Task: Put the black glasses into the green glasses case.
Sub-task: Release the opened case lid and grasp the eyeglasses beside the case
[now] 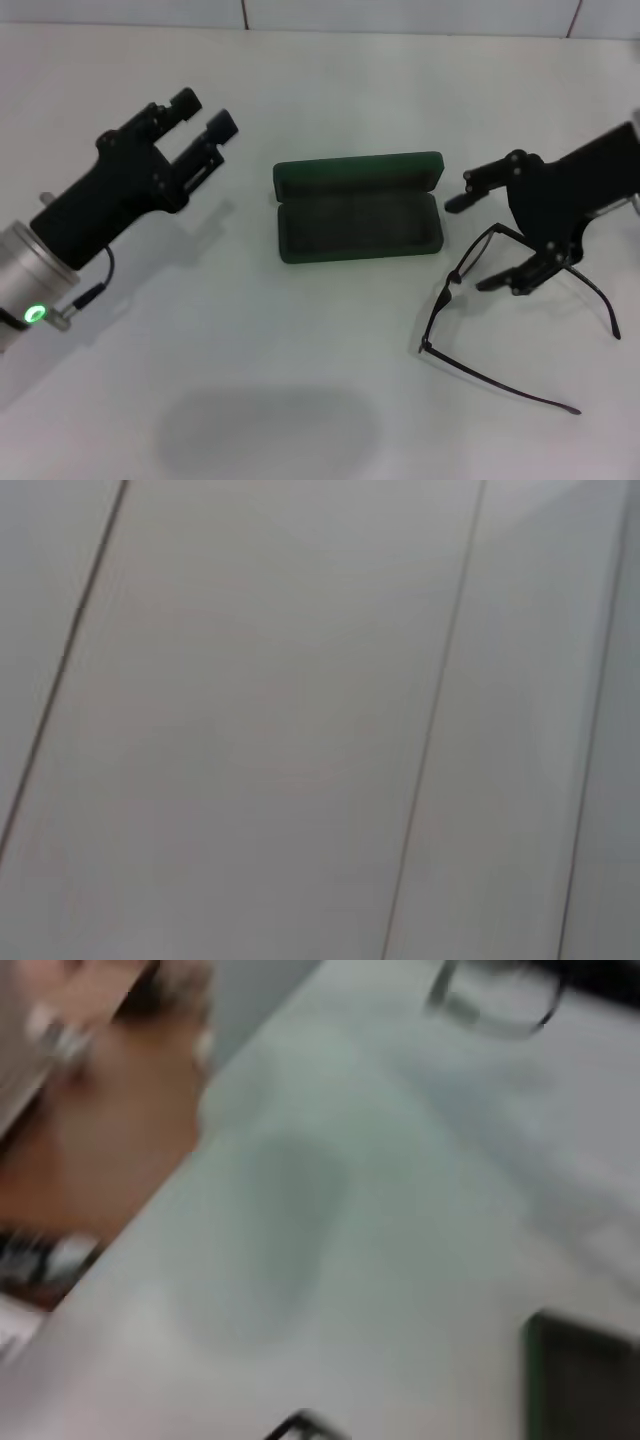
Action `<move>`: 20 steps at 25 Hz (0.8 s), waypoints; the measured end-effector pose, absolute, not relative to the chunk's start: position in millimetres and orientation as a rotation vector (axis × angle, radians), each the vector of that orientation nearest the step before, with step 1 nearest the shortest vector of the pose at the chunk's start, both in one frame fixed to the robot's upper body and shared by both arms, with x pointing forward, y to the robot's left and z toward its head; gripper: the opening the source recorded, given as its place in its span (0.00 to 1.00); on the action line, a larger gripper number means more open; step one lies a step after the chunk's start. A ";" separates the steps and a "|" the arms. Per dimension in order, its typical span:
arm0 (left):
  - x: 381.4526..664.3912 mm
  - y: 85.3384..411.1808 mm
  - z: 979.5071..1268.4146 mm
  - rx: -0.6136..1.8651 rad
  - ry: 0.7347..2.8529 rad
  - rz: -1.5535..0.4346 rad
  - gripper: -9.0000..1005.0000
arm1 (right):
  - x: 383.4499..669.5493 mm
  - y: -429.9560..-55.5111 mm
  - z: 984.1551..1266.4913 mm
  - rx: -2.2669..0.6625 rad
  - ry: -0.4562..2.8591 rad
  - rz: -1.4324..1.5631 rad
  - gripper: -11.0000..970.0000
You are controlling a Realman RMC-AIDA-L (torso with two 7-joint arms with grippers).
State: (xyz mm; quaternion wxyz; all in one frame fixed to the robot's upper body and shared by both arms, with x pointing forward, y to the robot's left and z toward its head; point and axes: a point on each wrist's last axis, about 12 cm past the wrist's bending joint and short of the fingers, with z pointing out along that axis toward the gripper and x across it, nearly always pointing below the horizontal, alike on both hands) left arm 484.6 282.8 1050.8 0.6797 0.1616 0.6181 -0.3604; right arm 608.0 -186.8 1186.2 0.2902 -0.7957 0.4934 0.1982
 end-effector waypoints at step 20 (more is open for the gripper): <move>484.2 274.1 1046.6 0.378 1.390 -0.827 0.56 | 606.6 -111.3 1165.1 -2.540 1.194 0.204 0.83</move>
